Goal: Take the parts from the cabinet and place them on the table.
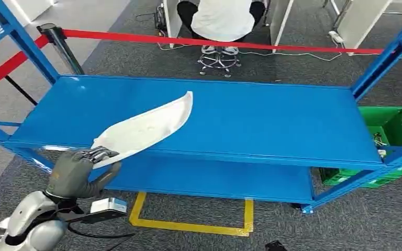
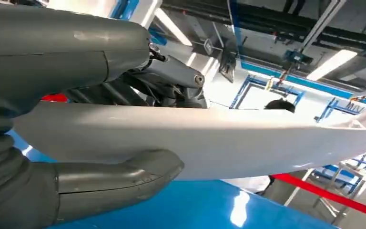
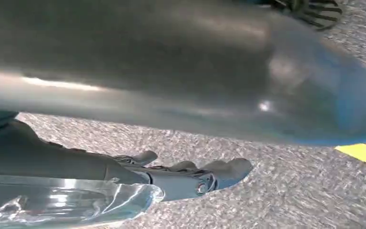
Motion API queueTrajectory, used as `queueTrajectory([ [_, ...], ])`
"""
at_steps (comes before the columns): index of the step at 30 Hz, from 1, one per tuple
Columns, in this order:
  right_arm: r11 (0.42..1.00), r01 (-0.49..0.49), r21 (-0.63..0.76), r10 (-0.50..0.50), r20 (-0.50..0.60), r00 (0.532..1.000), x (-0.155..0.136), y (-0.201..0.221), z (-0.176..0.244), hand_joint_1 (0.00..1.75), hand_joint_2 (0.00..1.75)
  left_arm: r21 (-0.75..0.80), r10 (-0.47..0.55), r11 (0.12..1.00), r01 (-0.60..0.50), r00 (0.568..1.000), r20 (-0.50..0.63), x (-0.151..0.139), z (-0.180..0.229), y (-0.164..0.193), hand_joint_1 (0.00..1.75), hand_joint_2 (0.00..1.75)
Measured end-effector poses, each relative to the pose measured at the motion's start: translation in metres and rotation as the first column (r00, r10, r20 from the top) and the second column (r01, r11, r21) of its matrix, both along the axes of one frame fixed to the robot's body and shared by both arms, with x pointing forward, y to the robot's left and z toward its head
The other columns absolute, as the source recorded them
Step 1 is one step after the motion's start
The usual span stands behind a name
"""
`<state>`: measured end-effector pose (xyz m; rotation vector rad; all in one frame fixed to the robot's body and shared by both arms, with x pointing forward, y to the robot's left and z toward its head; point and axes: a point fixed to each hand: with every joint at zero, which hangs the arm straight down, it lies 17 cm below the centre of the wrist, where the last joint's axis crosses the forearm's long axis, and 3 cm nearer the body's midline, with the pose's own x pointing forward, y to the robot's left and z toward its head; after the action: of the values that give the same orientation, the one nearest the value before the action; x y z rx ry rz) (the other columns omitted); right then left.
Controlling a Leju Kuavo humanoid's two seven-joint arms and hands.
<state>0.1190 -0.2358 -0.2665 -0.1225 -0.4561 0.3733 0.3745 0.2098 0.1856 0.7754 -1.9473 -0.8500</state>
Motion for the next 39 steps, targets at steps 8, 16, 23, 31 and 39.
queueTrajectory([
  [8,0.997,0.020,-0.072,-0.020,0.006,1.000,0.001,-0.014,-0.001,0.00,0.00,-0.021,0.006,1.000,-0.005,1.000,0.027,-0.013,0.003,-0.001,1.75,1.75],
  [16,0.995,0.094,-0.018,-0.093,0.034,0.995,0.009,-0.014,0.002,0.00,0.00,-0.105,-0.025,0.994,0.038,0.992,0.123,-0.030,0.024,-0.008,1.75,1.75],
  [23,0.992,0.127,-0.007,-0.126,0.031,0.991,0.002,-0.018,0.001,0.00,0.00,-0.149,-0.028,0.988,0.047,0.992,0.124,-0.036,0.023,-0.014,1.75,1.75],
  [31,0.990,0.142,-0.006,-0.141,0.056,0.988,0.016,-0.022,0.004,0.00,0.00,-0.169,-0.031,0.984,0.052,0.992,0.126,-0.038,0.024,-0.016,1.75,1.75],
  [39,0.979,0.205,-0.003,-0.204,0.047,0.978,0.009,-0.029,0.003,0.00,0.00,-0.192,-0.033,0.980,0.059,0.990,0.135,-0.040,0.026,-0.017,1.75,1.75],
])
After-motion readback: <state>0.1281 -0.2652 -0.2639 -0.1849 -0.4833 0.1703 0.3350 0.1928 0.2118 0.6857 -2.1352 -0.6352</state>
